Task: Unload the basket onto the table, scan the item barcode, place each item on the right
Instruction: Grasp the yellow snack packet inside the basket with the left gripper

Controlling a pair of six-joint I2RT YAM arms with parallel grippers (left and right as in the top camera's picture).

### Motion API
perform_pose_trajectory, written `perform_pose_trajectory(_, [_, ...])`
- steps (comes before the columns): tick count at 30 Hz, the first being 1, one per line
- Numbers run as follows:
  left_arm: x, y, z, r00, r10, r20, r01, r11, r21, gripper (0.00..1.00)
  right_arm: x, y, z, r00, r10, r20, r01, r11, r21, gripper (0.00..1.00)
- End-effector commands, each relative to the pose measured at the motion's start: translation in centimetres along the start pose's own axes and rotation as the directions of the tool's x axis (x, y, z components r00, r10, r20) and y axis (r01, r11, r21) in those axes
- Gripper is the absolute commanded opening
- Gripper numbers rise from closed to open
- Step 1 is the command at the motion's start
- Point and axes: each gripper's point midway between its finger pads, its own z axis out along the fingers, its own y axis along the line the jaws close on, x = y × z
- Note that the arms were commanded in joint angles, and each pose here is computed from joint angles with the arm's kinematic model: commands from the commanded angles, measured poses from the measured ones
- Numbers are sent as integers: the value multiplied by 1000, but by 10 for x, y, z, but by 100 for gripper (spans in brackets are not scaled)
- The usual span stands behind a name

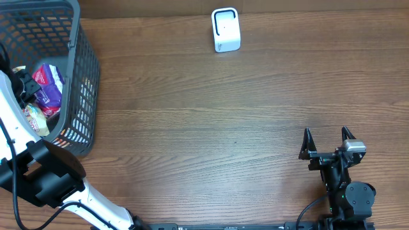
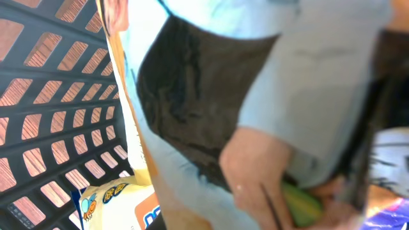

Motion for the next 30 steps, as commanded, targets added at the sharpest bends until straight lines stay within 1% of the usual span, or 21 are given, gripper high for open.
perform_pose_trajectory(1, [-7,9,-13,999,-28,46,29,999,-18,6,1,-2,0,1000,-4,5,4,1000,7,100])
perform_pose_trajectory(6, [-6,9,-13,999,-27,41,28,999,-19,5,1,-2,0,1000,-4,5,4,1000,7,100])
perform_pose_trajectory(9, [-5,9,-13,999,-27,39,27,999,-19,10,1,-2,0,1000,-4,5,4,1000,7,100])
perform_pose_trajectory(10, [-5,9,-13,999,-26,37,27,999,-19,9,1,-2,0,1000,-4,5,4,1000,7,100])
perform_pose_trajectory(11, [-4,9,-13,999,-26,34,26,999,-20,4,1,-2,0,1000,-4,5,4,1000,7,100])
perform_pose_trajectory(16, [3,7,-4,1000,-21,2,21,1000,-20,4,1,-2,0,1000,-4,5,4,1000,7,100])
perform_pose_trajectory(21, [15,3,24,999,-11,-53,10,1000,-19,4,1,-2,0,1000,-4,5,4,1000,7,100])
perform_pose_trajectory(23, [21,1,36,997,-7,-74,5,1000,-23,8,1,-2,0,1000,-4,5,4,1000,7,100])
perform_pose_trajectory(26, [25,1,47,996,-4,-85,2,1000,-29,10,1,-2,0,1000,-4,5,4,1000,7,100])
perform_pose_trajectory(27, [25,0,49,996,-5,-84,2,1000,-30,14,1,-2,0,1000,-4,5,4,1000,7,100])
perform_pose_trajectory(28, [25,1,50,997,-6,-83,3,1000,-30,22,1,-2,0,1000,-4,5,4,1000,7,100])
perform_pose_trajectory(29, [25,1,50,997,-6,-81,4,1000,-30,28,1,-2,0,1000,-4,5,4,1000,7,100])
perform_pose_trajectory(30, [24,1,50,997,-6,-77,4,1000,-30,36,1,-2,0,1000,-4,5,4,1000,7,100])
